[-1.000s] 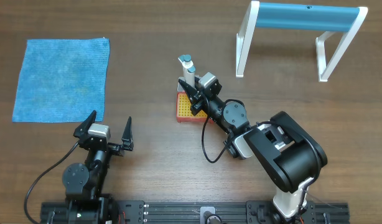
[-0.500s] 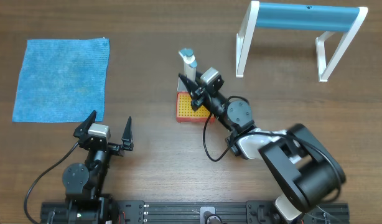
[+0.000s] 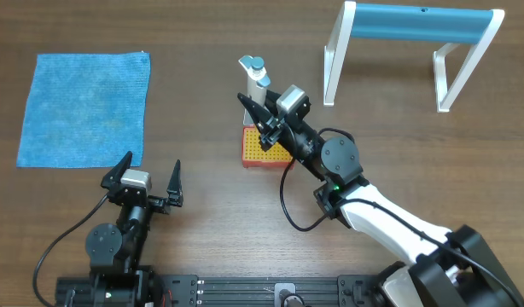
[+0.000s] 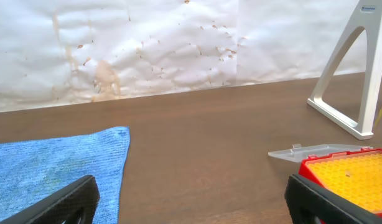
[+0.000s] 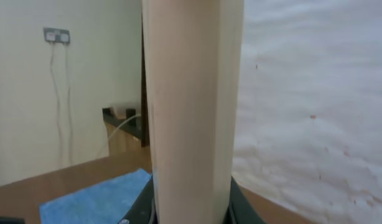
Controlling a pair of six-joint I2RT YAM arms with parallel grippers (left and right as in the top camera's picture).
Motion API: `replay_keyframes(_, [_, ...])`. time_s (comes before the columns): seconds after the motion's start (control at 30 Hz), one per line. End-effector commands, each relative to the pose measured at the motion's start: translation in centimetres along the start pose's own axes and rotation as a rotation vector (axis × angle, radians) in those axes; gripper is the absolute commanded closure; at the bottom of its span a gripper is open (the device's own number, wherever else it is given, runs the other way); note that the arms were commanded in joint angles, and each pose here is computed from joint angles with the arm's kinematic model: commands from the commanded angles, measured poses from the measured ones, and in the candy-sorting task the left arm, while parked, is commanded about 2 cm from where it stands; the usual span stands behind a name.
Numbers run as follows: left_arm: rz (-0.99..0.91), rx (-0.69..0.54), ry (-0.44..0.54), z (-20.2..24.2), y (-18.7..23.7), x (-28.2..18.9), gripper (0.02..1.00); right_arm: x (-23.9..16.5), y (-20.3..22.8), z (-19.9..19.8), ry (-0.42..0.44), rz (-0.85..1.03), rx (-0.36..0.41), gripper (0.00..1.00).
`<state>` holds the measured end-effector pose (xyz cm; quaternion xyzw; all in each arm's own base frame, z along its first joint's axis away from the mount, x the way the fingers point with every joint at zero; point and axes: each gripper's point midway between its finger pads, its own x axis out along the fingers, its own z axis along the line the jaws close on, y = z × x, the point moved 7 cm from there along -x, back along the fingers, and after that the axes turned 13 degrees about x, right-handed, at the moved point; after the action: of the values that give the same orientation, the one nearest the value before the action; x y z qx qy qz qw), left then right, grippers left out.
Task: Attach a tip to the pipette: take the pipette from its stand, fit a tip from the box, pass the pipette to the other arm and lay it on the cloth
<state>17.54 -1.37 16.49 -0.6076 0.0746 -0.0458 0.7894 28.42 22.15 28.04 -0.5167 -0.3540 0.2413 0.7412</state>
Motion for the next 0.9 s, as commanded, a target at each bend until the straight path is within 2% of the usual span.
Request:
replay_keyframes(0.03, [0.005, -0.003, -0.016, 0.2, 0.2, 0.0, 0.056, 0.0, -2.5, 1.0, -0.04, -0.058, 0.13, 0.917])
replay_keyframes(0.17, [0.005, -0.003, -0.016, 0.2, 0.2, 0.0, 0.056, -0.9, -0.5, 1.3, -0.064, 0.05, 0.398, 0.921])
replay_keyframes(0.23, [0.005, -0.003, -0.016, 0.2, 0.2, 0.0, 0.058, -1.1, 0.4, 1.3, -0.063, 0.111, 0.558, 0.921])
replay_keyframes(0.27, [0.005, -0.003, -0.016, 0.2, 0.2, 0.0, 0.058, -1.1, 0.5, 1.5, -0.079, 0.126, 0.611, 0.921])
replay_keyframes(0.4, [0.005, -0.003, -0.016, 0.2, 0.2, 0.0, 0.056, -1.1, 0.0, 1.9, -0.108, 0.122, 0.748, 0.921])
replay_keyframes(0.5, [-0.003, -0.019, 0.007, -0.1, 0.1, 0.0, 0.056, -1.2, -1.7, 2.3, -0.169, 0.043, 0.747, 0.921])
replay_keyframes(0.57, [-0.048, -0.207, 0.167, -1.6, -0.7, -0.2, 0.056, -1.2, -2.1, 2.4, -0.18, 0.018, 0.739, 0.919])
replay_keyframes(0.6, [-0.054, -0.392, 0.24, -2.2, -1.2, -0.3, 0.053, -1.2, -2.2, 2.3, -0.177, 0.017, 0.738, 0.921])
replay_keyframes(0.67, [0.05, -0.975, 0.376, -3.3, -1.5, -0.7, 0.056, -1.2, -2.2, 2.0, -0.168, 0.016, 0.737, 0.917])
replay_keyframes(0.7, [0.116, -1.169, 0.423, -3.8, -1.4, -0.9, 0.056, -1.3, -2.0, 1.7, -0.152, 0.022, 0.74, 0.921])
replay_keyframes(0.73, [0.165, -1.287, 0.436, -4.1, -1.2, -1.0, 0.056, -1.3, -2.0, 1.5, -0.147, 0.024, 0.747, 0.921])
replay_keyframes(0.77, [0.166, -1.298, 0.434, -4.0, -1.2, -1.0, 0.056, -1.3, -2.0, 1.5, -0.146, 0.025, 0.771, 0.921])
replay_keyframes(0.83, [0.116, -1.301, 0.358, -3.2, -1.3, -0.6, 0.056, -1.3, -1.9, 1.7, -0.159, 0.042, 0.83, 0.921])
replay_keyframes(0.9, [0.127, -1.31, 0.349, -3.2, -1.1, -0.6, 0.053, -1.5, -1.5, 1.8, -0.197, 0.106, 0.829, 0.921])
